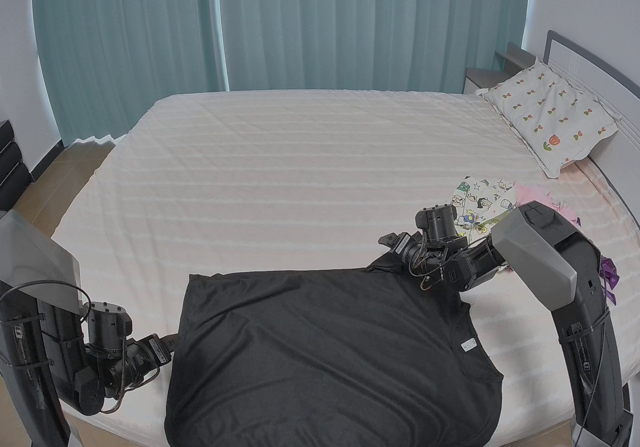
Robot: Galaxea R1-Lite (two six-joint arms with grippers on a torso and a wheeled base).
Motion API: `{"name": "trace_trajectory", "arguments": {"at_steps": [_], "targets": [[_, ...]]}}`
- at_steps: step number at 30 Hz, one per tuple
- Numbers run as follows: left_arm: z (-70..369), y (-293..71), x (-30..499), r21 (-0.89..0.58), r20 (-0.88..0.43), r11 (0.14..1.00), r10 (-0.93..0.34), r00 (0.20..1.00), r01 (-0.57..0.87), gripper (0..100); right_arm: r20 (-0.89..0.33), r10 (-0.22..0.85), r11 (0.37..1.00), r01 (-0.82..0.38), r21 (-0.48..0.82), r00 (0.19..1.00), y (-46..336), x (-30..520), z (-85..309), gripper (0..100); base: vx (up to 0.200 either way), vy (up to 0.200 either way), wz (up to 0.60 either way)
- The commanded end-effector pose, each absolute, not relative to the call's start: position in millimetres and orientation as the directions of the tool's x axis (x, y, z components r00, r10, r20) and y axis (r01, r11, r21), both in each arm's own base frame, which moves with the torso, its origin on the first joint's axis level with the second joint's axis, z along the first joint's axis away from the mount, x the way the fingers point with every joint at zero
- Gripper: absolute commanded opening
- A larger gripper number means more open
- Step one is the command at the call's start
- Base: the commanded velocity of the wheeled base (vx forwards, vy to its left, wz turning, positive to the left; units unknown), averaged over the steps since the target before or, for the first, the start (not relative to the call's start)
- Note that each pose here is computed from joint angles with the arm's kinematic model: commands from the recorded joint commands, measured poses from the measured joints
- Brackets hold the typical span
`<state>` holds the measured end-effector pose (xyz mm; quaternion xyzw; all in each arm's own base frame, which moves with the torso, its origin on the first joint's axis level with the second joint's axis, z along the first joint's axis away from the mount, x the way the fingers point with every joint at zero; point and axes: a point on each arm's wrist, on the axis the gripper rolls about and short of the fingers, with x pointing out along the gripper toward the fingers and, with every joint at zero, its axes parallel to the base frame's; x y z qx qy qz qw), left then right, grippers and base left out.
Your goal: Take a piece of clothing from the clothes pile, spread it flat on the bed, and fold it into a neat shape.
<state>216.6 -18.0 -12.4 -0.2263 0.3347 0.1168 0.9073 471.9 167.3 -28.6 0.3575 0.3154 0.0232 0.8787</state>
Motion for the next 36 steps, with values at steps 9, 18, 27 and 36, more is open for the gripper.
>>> {"name": "trace_trajectory", "arguments": {"at_steps": [9, 18, 27, 36], "targets": [[-13.0, -18.0, 216.1, -0.332, -0.664, 0.870, 0.058, 0.746, -0.364, 100, -0.489, 0.285, 0.728, 0.146, 0.670, 0.824, 180.0, 487.9, -41.2, 100, 0.000, 0.000, 0.00], [-12.9, -18.1, 216.2, -0.335, -0.663, 0.870, 0.057, 0.747, -0.363, 100, -0.156, 0.331, 0.602, -0.081, 0.794, 0.931, 184.2, 505.5, -7.7, 100, 0.000, 0.000, 0.00], [-13.0, -18.0, 216.1, -0.333, -0.664, 0.870, 0.058, 0.746, -0.365, 100, -0.207, 0.265, 0.719, -0.050, 0.693, 0.942, 152.6, 512.7, -26.1, 100, 0.000, 0.000, 0.00], [-13.0, -18.0, 216.1, -0.339, -0.664, 0.865, 0.058, 0.746, -0.370, 100, -0.315, 0.173, 0.870, 0.005, 0.493, 0.933, 99.8, 510.9, -48.9, 100, 0.000, 0.000, 0.00]]}}
